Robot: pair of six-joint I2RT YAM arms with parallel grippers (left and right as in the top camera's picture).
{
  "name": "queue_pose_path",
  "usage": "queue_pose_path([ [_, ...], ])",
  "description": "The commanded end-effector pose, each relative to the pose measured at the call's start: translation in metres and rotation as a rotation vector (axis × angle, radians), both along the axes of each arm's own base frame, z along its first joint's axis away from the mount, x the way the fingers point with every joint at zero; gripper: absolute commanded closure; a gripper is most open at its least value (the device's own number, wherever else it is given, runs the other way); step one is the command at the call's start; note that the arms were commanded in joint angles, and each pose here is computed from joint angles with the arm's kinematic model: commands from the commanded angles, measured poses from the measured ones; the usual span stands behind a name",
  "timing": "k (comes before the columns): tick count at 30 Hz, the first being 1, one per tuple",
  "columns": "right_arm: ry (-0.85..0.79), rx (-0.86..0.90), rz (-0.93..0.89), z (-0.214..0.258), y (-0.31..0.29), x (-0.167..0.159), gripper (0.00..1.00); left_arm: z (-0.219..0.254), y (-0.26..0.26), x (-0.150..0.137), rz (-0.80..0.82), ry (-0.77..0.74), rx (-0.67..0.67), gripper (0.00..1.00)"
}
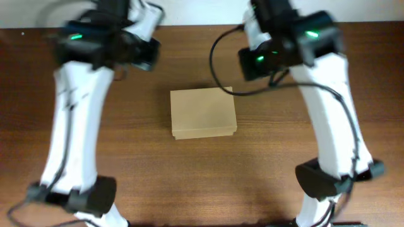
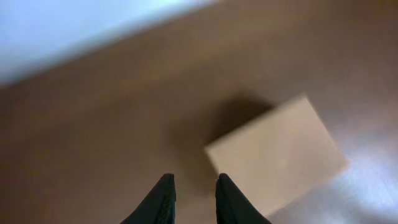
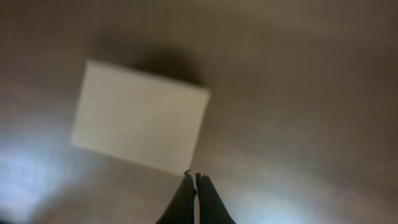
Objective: Pack container
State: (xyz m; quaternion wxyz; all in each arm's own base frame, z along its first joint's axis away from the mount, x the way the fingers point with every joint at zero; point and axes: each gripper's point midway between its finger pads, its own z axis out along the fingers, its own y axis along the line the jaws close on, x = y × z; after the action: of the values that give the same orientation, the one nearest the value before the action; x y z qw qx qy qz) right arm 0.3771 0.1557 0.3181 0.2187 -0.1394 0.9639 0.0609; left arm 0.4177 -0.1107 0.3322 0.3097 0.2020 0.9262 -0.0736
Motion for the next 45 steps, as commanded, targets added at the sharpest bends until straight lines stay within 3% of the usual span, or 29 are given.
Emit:
queue_pose_path([
  [1,-0.273,-0.035,-0.152,0.081,-0.041,-0.020,0.93,0.061,0.040,-0.019,0.121,-0.146,0.039,0.78],
  [4,-0.355,0.008,-0.185,0.114,-0.060,-0.049,0.92,0.068,0.065,-0.033,0.186,-0.147,0.043,0.78],
  [6,-0.411,0.028,-0.237,0.135,-0.092,-0.092,0.92,0.069,0.095,-0.046,0.263,-0.150,0.024,0.78],
  [12,-0.412,0.005,-0.353,0.112,-0.142,-0.169,0.89,0.030,0.109,-0.076,0.301,-0.127,0.017,0.73],
  [14,-0.410,-0.013,-0.395,0.096,-0.154,-0.194,0.88,0.010,0.109,-0.089,0.301,-0.131,0.017,0.64],
  [17,-0.393,-0.004,-0.419,0.064,-0.164,-0.232,0.86,-0.011,0.108,-0.113,0.302,-0.213,0.008,0.31],
  [19,-0.388,-0.005,-0.416,0.053,-0.166,-0.242,0.86,-0.017,0.107,-0.123,0.302,-0.265,0.002,0.00],
  [20,-0.394,-0.003,-0.417,0.050,-0.167,-0.245,0.77,-0.020,0.107,-0.127,0.302,-0.286,0.000,0.00],
  [21,-0.407,0.003,-0.418,0.050,-0.167,-0.245,0.61,-0.024,0.107,-0.130,0.304,-0.304,0.000,0.00],
  [23,-0.429,0.015,-0.419,0.052,-0.167,-0.244,0.01,-0.031,0.107,-0.136,0.304,-0.306,0.000,0.00],
  [45,-0.433,0.017,-0.419,0.053,-0.166,-0.243,0.01,-0.058,0.107,-0.136,0.304,-0.213,0.010,0.00],
])
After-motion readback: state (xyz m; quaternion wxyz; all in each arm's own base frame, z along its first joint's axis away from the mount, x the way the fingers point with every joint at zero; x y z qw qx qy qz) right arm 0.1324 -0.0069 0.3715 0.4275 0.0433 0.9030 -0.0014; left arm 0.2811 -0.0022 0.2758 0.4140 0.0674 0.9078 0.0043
